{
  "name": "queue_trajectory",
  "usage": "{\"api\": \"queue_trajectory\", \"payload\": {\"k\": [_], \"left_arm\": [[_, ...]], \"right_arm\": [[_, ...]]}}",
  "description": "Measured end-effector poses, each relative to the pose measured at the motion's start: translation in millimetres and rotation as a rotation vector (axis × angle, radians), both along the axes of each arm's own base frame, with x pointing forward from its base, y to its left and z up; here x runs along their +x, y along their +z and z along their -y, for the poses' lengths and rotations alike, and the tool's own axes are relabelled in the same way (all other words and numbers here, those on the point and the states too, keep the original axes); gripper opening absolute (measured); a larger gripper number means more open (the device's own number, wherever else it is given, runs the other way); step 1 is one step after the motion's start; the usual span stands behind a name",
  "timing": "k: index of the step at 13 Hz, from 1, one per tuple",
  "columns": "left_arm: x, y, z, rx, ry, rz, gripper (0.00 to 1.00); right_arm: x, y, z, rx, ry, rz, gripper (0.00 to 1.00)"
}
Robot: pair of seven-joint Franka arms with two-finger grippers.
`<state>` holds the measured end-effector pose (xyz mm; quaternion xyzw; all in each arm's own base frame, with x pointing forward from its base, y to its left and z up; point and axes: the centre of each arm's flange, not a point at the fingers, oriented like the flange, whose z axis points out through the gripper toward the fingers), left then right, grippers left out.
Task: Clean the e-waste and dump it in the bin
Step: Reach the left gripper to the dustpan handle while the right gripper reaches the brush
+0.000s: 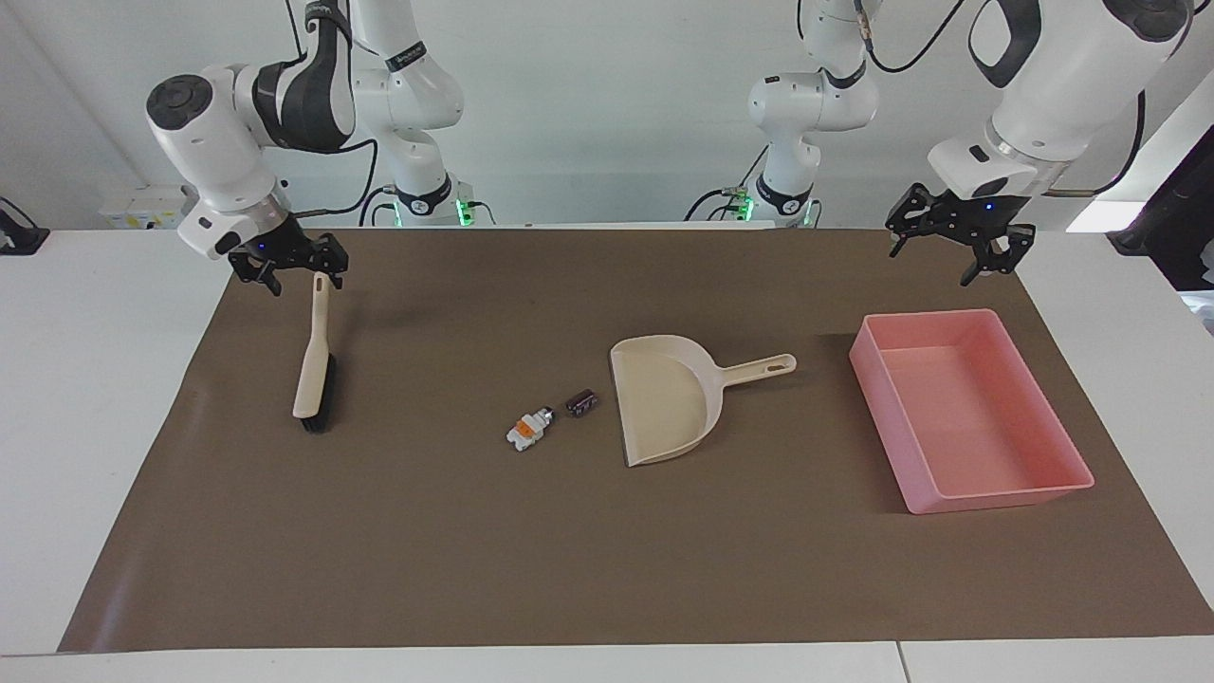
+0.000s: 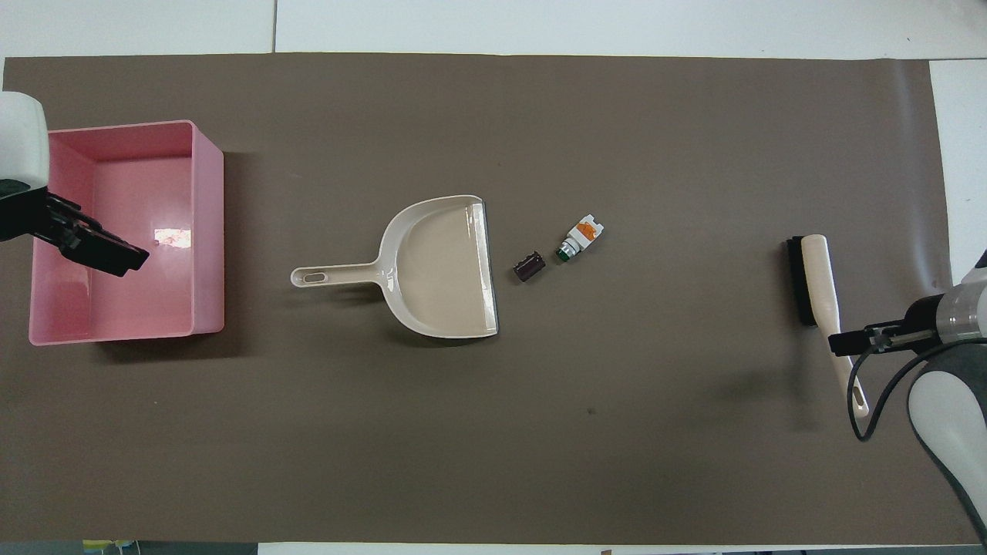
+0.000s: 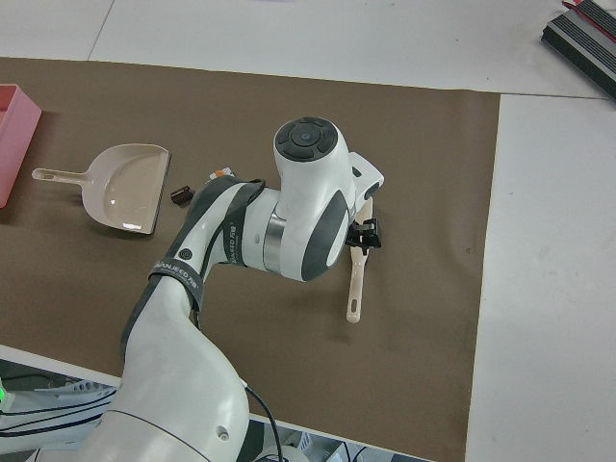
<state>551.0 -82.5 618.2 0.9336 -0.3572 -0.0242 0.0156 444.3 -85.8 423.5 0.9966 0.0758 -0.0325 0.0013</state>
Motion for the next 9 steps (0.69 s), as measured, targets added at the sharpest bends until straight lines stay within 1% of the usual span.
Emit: {"api": "queue_trajectory", "payload": {"k": [2, 3, 6, 8, 9], "left_arm": [[1.4, -7.4, 21.3, -0.01, -0.135, 0.04, 1.0], [0.7, -17.9, 32.6, -0.013, -0.192, 0.05, 1.0], [-4.8, -63.0, 74.1, -0.017, -0.362, 0.041, 1.0], [-5.2, -103.3, 113.2, -0.008, -0.449, 0.021, 1.0], [-4.8, -125.4, 133.5, 0.016, -0.491, 0.01, 1.0]], "right_arm": [[-9.6, -35.6, 6.9, -0.003, 0.005, -0.007, 1.0], [-14.5, -51.4, 8.3, -0.002, 0.001, -0.014, 1.0], [-29.6, -85.2, 15.7, 0.006, -0.022, -0.053, 1.0], [-35.6, -91.7, 19.9, 0.008, -0.033, -0.065, 1.0], [-35.9, -91.9, 20.6, 0.008, -0.034, -0.066, 1.0]]}}
